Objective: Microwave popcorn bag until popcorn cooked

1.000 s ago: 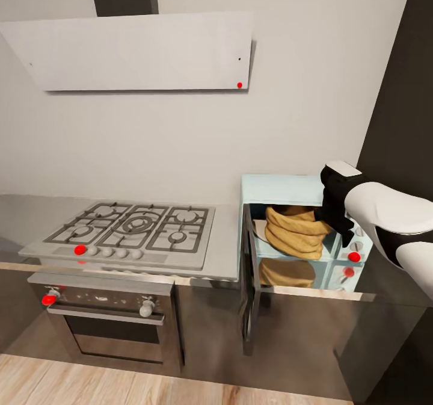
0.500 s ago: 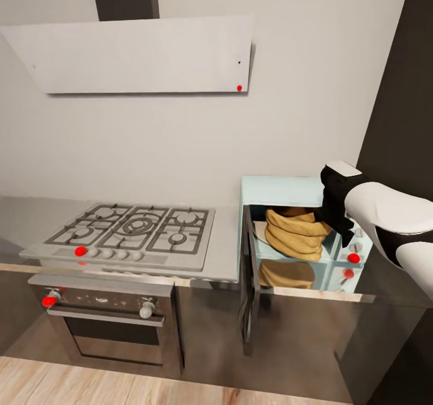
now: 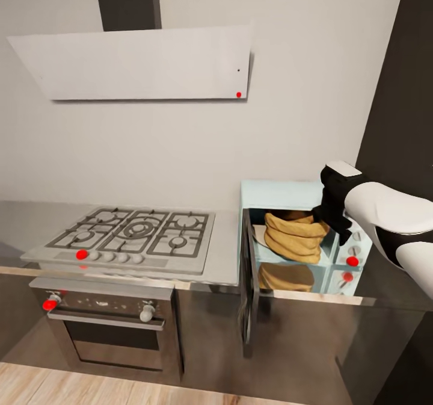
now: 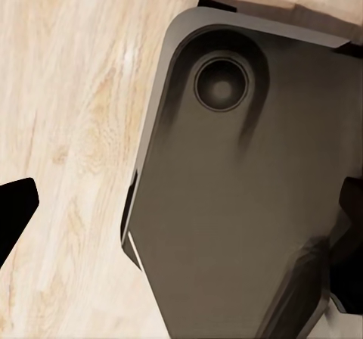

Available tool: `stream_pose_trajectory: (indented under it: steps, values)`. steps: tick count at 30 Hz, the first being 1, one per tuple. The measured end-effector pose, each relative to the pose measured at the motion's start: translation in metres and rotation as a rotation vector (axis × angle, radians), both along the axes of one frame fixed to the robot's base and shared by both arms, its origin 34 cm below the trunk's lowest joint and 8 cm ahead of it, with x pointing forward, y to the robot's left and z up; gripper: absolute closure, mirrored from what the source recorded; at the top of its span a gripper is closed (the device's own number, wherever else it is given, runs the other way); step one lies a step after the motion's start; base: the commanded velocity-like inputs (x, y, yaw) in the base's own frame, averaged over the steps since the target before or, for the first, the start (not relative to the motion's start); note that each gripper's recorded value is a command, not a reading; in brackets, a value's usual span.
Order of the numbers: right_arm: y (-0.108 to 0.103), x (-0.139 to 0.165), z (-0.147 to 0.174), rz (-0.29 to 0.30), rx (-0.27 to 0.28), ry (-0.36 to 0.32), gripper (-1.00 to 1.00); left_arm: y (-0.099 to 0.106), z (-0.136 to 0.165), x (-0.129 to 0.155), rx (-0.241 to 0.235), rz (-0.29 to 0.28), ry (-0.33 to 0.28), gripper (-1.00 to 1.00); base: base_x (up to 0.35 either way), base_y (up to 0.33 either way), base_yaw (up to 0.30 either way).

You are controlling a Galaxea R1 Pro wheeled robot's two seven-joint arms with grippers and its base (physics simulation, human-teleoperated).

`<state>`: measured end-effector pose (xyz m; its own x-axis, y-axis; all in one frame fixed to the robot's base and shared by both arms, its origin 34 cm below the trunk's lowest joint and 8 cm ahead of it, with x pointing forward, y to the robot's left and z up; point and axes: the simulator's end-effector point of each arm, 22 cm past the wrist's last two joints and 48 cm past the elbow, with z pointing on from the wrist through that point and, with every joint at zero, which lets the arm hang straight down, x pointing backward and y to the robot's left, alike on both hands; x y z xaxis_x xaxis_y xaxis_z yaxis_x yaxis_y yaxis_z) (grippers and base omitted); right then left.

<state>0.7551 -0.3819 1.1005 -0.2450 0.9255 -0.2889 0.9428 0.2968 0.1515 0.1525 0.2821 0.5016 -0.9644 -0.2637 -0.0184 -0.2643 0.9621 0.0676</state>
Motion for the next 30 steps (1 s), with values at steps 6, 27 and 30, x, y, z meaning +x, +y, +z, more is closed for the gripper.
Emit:
stream_pose_trajectory:
  steps: [6, 27, 30]
  values:
    - [0.002, 0.004, 0.007, 0.009, 0.008, -0.036, -1.00, 0.000, 0.000, 0.004, 0.000, 0.000, -0.010, -1.00, 0.000, 0.000, 0.000]
    - [0.004, -0.001, 0.029, 0.022, 0.013, -0.084, -1.00, 0.000, 0.001, 0.017, 0.000, 0.000, -0.045, -1.00, 0.000, 0.000, 0.000]
    - [0.004, -0.002, 0.032, 0.022, 0.013, -0.089, -1.00, 0.000, 0.001, 0.019, 0.000, 0.000, -0.051, -1.00, -0.012, 0.000, 0.000]
